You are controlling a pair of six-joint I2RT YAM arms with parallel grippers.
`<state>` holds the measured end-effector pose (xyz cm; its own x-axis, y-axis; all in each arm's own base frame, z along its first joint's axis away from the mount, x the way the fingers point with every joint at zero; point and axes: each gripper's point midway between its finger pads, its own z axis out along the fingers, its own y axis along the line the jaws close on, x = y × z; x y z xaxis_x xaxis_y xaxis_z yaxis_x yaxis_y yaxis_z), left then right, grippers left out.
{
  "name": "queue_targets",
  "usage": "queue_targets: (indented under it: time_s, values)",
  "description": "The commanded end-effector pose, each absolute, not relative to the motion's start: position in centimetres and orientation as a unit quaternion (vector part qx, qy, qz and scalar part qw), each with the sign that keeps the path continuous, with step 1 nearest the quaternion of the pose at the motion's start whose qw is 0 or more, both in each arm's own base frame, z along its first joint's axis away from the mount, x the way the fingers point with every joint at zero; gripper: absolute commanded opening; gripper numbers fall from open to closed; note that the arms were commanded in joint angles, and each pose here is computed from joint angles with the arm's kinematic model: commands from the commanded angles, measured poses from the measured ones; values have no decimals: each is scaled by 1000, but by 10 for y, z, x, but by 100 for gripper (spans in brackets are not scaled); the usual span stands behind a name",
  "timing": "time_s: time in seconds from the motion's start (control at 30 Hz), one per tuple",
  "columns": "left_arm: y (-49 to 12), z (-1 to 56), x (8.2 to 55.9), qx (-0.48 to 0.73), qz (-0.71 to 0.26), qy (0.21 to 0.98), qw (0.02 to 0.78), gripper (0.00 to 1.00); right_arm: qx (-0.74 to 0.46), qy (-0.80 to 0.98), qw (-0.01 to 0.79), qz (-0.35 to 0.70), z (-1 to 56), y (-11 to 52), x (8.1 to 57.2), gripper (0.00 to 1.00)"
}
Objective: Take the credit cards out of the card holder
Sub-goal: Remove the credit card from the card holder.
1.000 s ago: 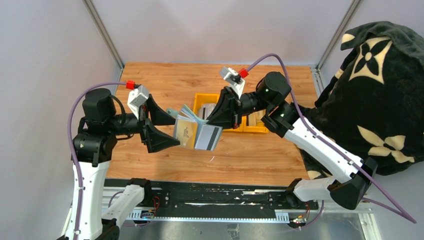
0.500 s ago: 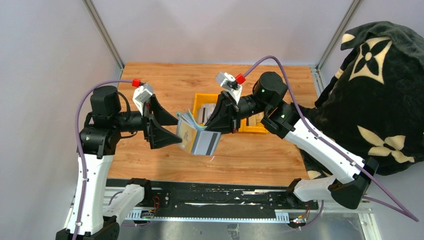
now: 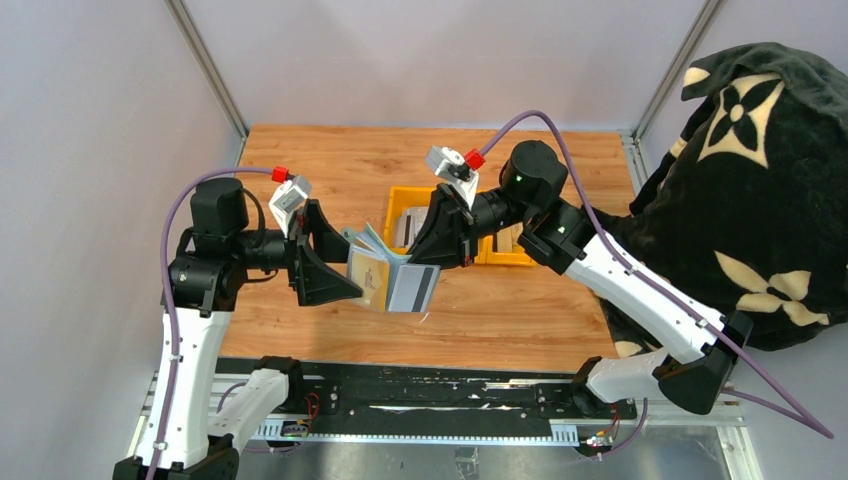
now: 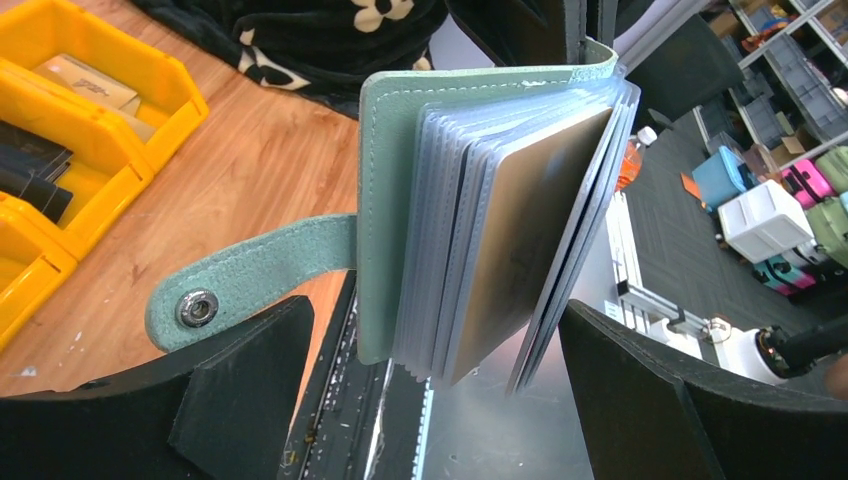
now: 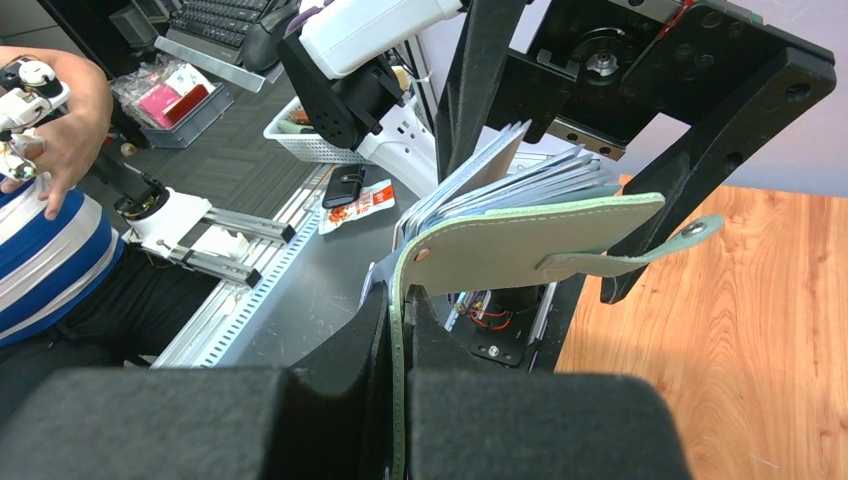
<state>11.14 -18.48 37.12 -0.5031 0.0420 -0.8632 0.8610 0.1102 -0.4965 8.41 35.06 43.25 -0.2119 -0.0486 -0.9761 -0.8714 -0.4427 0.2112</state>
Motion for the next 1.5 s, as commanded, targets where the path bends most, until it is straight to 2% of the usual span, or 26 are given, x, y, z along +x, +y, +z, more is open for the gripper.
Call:
queue_targets:
  time_s: [0.0, 0.2, 0.3, 0.5, 0.7, 1.0, 1.07, 1.1, 1.2, 1.33, 1.4, 1.47]
  values:
    - [-185, 370, 113, 329, -568, 667, 353, 100, -571, 376, 324, 654, 452, 349, 73, 0]
    - [-186, 386, 95, 360, -595, 631, 344, 99, -570, 388, 325, 647, 445, 354, 80, 0]
    - [-186, 393, 87, 374, -599, 616, 348, 88, -566, 398, 328, 644, 441, 355, 86, 0]
    - [-186, 391, 87, 374, -599, 617, 347, 56, -556, 413, 335, 639, 435, 356, 96, 0]
    - [-186, 391, 89, 370, -597, 621, 348, 43, -549, 420, 345, 635, 436, 359, 102, 0]
    - [-186, 395, 93, 369, -587, 625, 359, 9, -516, 466, 362, 621, 421, 359, 135, 0]
    - [-186, 393, 96, 365, -583, 630, 361, 1, -509, 477, 354, 623, 417, 360, 142, 9]
    - [-186, 392, 98, 363, -580, 632, 363, 0, -508, 479, 349, 625, 415, 361, 144, 18]
    - [-185, 390, 105, 359, -567, 640, 374, 0, -504, 487, 343, 625, 410, 361, 149, 42]
    - [-183, 385, 122, 355, -525, 656, 409, 0, -494, 506, 361, 607, 408, 352, 166, 66]
    - [-180, 383, 129, 360, -498, 659, 433, 0, -484, 521, 381, 591, 407, 343, 180, 73]
    - [-178, 381, 131, 362, -484, 661, 445, 0, -474, 535, 402, 572, 409, 334, 191, 74]
